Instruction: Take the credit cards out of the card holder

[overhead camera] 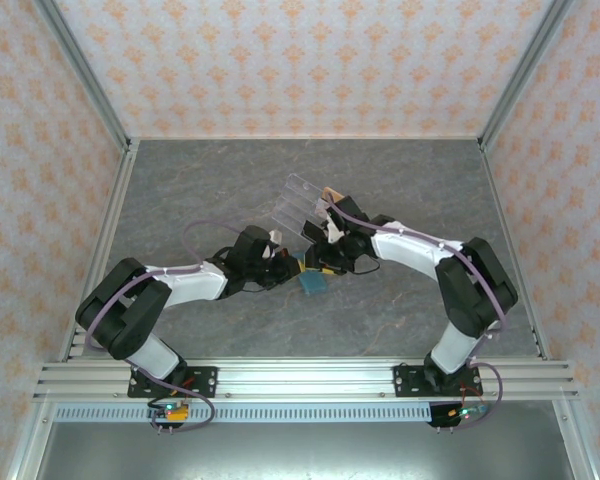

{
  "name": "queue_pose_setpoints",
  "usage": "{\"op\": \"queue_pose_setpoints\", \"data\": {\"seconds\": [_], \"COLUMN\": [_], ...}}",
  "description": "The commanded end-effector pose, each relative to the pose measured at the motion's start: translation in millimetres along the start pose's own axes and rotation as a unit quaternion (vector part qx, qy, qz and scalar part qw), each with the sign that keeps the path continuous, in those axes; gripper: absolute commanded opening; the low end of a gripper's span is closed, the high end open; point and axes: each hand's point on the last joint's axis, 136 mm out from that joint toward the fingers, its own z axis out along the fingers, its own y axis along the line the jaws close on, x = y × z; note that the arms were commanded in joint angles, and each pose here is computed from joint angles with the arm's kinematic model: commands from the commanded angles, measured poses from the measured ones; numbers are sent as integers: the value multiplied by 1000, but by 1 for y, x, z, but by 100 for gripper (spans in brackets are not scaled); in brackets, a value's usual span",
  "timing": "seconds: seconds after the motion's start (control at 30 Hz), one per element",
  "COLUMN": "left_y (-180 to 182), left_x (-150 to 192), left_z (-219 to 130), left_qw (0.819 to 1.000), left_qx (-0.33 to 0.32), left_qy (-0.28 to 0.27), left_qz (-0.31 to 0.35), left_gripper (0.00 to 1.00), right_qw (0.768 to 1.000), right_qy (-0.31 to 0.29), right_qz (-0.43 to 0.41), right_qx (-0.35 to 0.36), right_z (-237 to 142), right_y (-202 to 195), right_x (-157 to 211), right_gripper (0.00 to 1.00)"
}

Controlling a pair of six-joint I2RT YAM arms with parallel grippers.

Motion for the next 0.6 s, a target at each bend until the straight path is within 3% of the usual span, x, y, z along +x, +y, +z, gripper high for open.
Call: {"op": "queue_pose_setpoints", "data": {"seconds": [0.0, 0.3, 0.57], "left_y": [-16, -20, -10], "left_x": [-3, -3, -5], "left_z": [-7, -9, -13], "left_qw": [999, 999, 999], "left_qx": [20, 28, -3], "left_qy": [-12, -14, -24], "left_qz": [25, 27, 25], "left_gripper": [0, 0, 0], "right_qw": [1000, 999, 992], "right_qy": [7, 27, 11], "right_qz": [-4, -5, 4], "right_qx": [9, 37, 127], "right_z": [2, 14, 9], "right_y": [2, -5, -40], "right_x": [-1, 3, 4], "right_gripper": [42, 43, 27]}}
